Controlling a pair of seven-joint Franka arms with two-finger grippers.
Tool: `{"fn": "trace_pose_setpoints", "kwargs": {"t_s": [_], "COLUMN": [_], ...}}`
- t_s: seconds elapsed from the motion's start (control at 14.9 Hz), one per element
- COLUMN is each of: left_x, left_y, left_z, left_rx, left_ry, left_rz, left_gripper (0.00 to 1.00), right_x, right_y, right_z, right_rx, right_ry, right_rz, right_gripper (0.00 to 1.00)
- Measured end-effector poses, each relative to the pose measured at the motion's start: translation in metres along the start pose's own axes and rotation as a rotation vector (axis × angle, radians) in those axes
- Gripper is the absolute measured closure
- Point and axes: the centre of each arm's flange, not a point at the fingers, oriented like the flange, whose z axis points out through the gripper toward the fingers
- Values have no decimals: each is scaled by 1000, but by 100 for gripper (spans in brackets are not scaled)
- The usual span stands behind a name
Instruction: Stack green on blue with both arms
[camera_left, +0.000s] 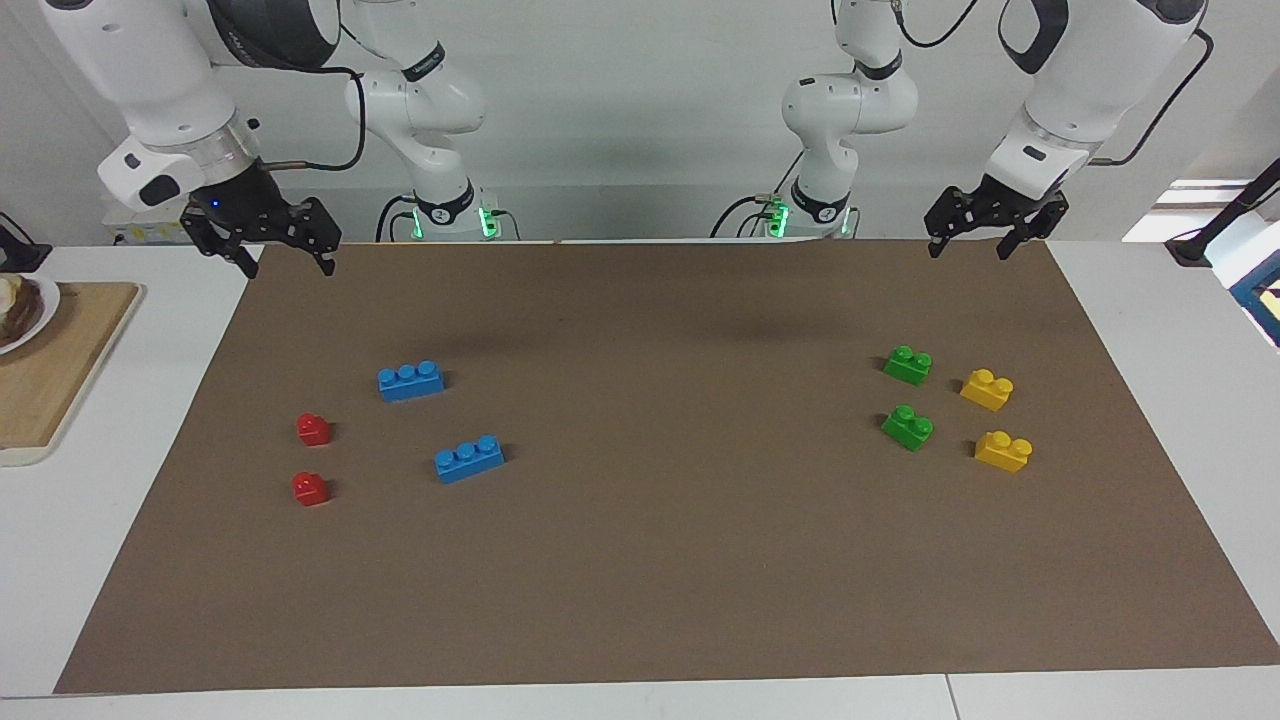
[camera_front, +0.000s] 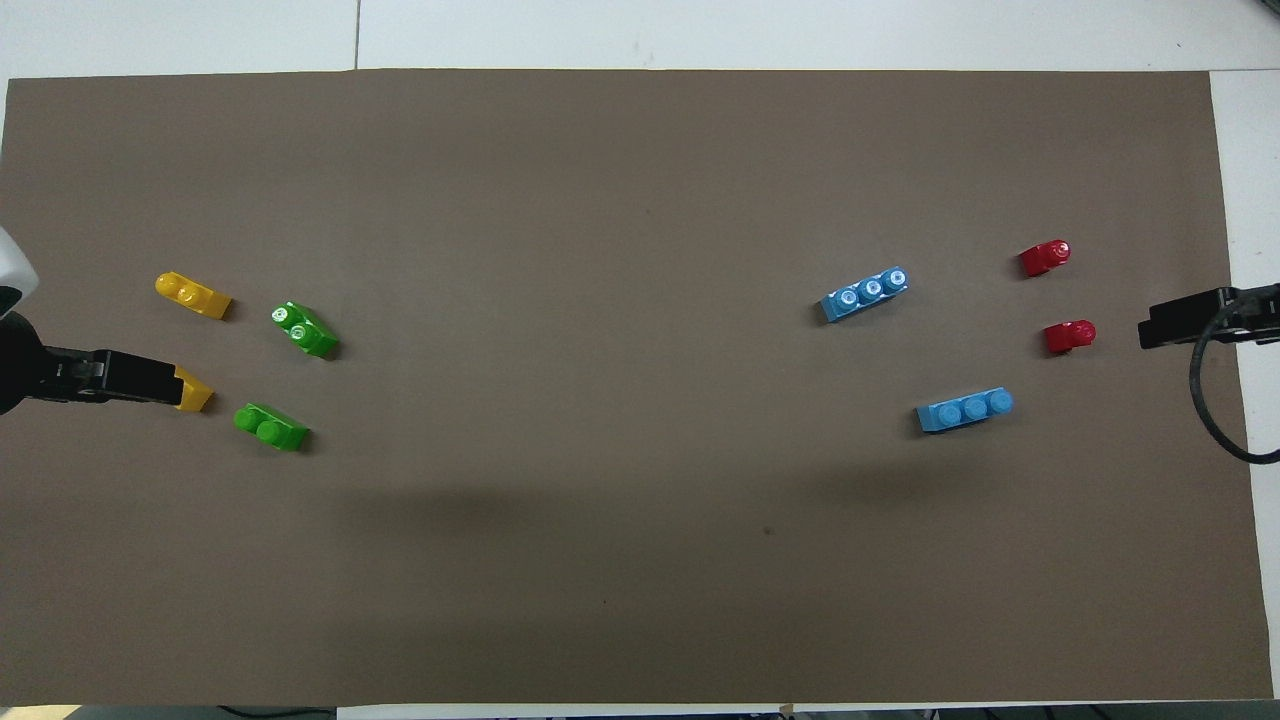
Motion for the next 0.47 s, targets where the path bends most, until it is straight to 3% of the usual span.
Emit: {"fn": "trace_pose_setpoints", "kwargs": {"t_s": [0.47], "left_x": [-1], "left_y": [0], "left_z": [-2], "left_rx": [0], "left_ry": [4], "left_rz": [0], "left_gripper": [0], "right_x": [0], "right_y": [4], "right_z": [-3], "right_rx": [0], "right_ry": [13], "right_rz": [7], "right_gripper": [0]}}
